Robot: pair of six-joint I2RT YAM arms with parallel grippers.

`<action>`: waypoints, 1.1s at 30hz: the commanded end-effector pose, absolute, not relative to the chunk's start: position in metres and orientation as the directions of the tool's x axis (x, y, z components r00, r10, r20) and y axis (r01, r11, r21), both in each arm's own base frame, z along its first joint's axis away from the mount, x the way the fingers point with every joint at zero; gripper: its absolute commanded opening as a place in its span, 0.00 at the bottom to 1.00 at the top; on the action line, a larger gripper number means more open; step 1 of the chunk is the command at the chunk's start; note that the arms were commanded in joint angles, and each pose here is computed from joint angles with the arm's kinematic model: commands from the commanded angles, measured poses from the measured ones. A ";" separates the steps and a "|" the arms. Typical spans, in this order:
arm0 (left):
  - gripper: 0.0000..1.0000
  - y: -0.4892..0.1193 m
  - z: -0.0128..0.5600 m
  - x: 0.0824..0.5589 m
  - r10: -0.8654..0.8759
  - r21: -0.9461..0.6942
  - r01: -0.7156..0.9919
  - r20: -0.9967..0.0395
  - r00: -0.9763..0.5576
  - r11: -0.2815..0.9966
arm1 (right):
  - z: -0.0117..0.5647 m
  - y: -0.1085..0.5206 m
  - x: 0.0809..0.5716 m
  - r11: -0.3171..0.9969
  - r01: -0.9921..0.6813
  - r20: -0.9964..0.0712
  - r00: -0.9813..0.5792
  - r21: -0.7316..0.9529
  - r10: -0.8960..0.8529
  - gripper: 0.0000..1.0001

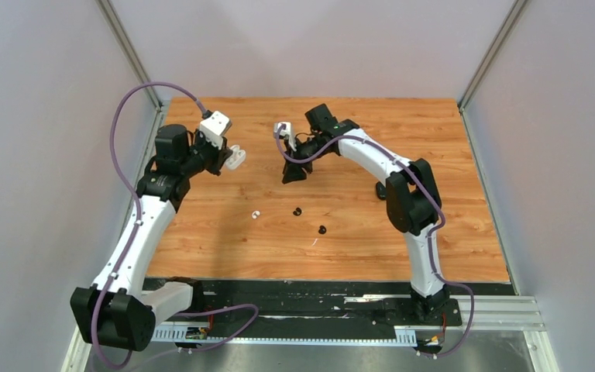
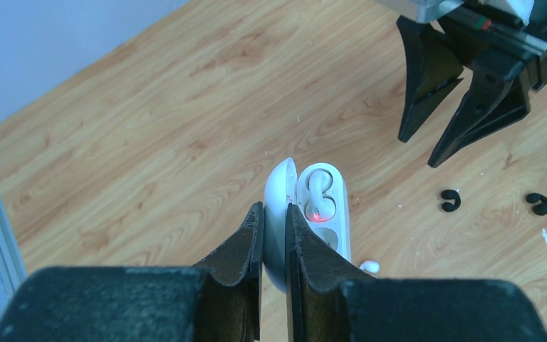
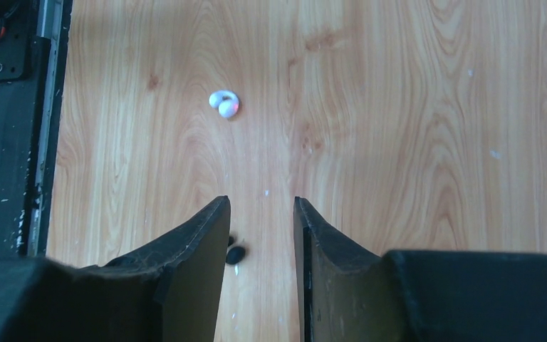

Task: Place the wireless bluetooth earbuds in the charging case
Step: Pick up the left earbud from the center of the board.

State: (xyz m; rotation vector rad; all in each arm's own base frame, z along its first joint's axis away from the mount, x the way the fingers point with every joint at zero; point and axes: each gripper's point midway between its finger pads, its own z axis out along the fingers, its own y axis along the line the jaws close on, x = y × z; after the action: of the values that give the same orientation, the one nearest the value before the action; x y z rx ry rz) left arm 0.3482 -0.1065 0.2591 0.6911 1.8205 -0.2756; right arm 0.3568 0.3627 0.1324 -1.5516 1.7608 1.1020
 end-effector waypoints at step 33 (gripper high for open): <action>0.00 -0.038 0.252 0.336 0.090 -0.032 0.300 -0.919 -0.385 0.954 | 0.055 0.471 0.316 -0.222 -0.969 -0.828 0.033 0.111 -0.560 0.36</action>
State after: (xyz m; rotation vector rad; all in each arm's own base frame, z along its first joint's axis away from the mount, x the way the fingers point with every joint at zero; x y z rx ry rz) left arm 0.3363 -0.0360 0.2390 0.2881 2.0243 -0.2165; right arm 0.3107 0.4684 0.0576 -1.8055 1.6029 1.1132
